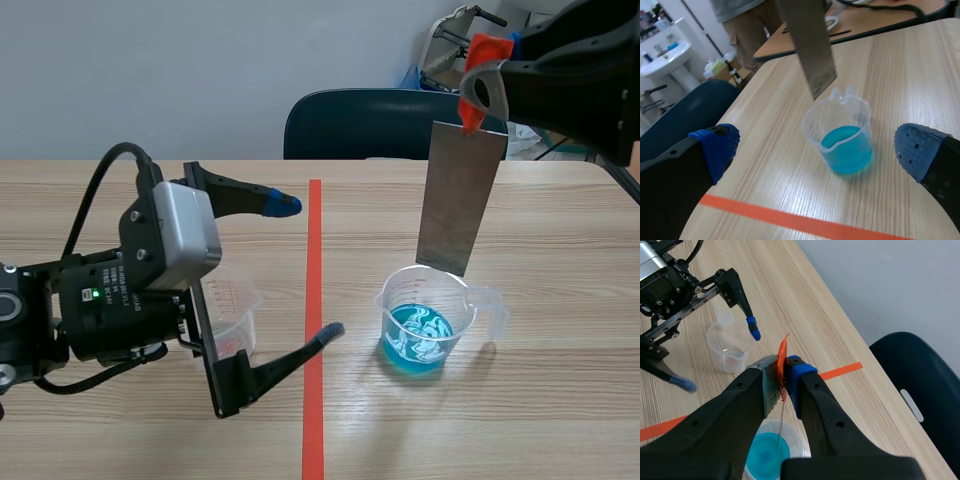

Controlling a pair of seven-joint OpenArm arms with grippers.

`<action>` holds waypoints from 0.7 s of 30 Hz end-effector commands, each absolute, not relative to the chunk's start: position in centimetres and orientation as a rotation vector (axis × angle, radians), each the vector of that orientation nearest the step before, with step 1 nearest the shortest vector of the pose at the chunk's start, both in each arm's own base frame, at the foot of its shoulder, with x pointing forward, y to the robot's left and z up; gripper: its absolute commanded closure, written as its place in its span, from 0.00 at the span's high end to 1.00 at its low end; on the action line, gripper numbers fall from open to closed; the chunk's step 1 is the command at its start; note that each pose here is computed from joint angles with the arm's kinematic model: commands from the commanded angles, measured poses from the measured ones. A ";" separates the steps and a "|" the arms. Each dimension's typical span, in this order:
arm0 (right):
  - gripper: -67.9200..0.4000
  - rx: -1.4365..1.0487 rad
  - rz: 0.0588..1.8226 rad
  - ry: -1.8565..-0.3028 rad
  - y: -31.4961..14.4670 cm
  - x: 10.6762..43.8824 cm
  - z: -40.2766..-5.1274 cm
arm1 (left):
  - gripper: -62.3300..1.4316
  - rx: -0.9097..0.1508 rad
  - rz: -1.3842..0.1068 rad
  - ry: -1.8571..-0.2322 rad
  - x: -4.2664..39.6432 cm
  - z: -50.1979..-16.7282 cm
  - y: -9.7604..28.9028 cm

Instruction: Do the redox reaction experiment

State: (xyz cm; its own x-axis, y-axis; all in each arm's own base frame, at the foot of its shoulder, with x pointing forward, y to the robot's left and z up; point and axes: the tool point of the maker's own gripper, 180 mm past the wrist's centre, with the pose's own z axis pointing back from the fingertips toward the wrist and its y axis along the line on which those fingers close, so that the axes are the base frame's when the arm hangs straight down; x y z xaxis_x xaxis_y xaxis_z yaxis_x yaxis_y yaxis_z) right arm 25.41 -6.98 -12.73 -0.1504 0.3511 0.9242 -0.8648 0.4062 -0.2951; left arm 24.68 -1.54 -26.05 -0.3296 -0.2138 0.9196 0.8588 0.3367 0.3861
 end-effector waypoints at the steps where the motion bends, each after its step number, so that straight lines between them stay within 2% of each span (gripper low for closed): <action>1: 0.02 0.541 1.155 -1.351 -6.6 25.2 -11.9 | 1.00 -0.608 -1.219 -1.535 24.9 -25.4 -1.4; 5: 0.02 0.541 1.155 -1.351 -6.6 25.2 -11.9 | 1.00 -0.571 -1.220 -1.490 25.3 -26.2 -0.7; 21: 0.02 0.541 1.155 -1.351 -6.6 25.2 -11.9 | 1.00 -0.565 -1.228 -1.482 25.2 -26.4 -0.5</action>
State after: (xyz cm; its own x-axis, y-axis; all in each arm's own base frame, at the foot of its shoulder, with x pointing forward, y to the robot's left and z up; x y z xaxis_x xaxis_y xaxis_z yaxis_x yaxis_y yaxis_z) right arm 25.41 -6.98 -12.73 -0.1504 0.3511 0.9242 -0.8648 0.4062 -0.2951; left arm 25.20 -0.30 -27.25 -0.2936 -0.2848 0.9125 0.8564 0.3456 0.3835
